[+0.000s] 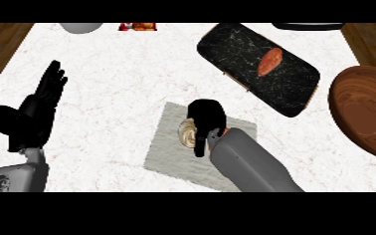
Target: Pick the cupcake from the placemat and place it in the bowl
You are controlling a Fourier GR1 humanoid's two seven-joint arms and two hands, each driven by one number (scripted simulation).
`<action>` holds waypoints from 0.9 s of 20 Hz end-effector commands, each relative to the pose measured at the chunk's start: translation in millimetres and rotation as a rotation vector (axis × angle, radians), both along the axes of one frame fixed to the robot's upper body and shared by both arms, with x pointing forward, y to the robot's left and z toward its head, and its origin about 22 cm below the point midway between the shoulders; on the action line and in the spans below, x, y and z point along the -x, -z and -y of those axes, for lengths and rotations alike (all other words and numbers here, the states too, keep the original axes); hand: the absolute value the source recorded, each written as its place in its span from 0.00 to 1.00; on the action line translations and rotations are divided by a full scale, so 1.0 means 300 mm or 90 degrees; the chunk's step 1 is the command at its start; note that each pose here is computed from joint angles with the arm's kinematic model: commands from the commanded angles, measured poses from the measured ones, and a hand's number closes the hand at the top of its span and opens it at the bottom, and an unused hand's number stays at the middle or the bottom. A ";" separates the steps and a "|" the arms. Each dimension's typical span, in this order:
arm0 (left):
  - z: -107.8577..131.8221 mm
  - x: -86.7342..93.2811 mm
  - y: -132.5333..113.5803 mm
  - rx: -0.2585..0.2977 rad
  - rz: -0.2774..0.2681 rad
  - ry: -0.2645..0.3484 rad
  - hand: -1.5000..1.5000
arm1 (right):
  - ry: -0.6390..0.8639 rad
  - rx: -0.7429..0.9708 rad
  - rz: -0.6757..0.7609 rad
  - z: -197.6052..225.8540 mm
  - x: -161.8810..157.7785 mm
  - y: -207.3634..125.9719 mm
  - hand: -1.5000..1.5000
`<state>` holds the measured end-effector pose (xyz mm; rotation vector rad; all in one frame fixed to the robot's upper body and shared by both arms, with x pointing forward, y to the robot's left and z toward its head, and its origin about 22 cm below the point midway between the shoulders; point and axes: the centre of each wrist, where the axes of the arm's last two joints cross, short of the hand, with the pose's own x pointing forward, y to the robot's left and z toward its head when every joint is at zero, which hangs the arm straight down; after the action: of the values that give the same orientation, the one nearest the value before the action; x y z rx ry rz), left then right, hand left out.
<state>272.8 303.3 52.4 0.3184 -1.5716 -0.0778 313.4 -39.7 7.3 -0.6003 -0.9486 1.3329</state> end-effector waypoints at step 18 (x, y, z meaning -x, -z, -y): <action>-0.050 0.032 -0.011 -0.004 -0.014 -0.044 0.50 | 0.155 0.013 0.431 0.551 0.182 -0.457 1.00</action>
<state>263.4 318.6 54.1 0.3578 -1.5479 -0.0394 275.4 -194.3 101.7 -1.0480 -1.2197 1.0685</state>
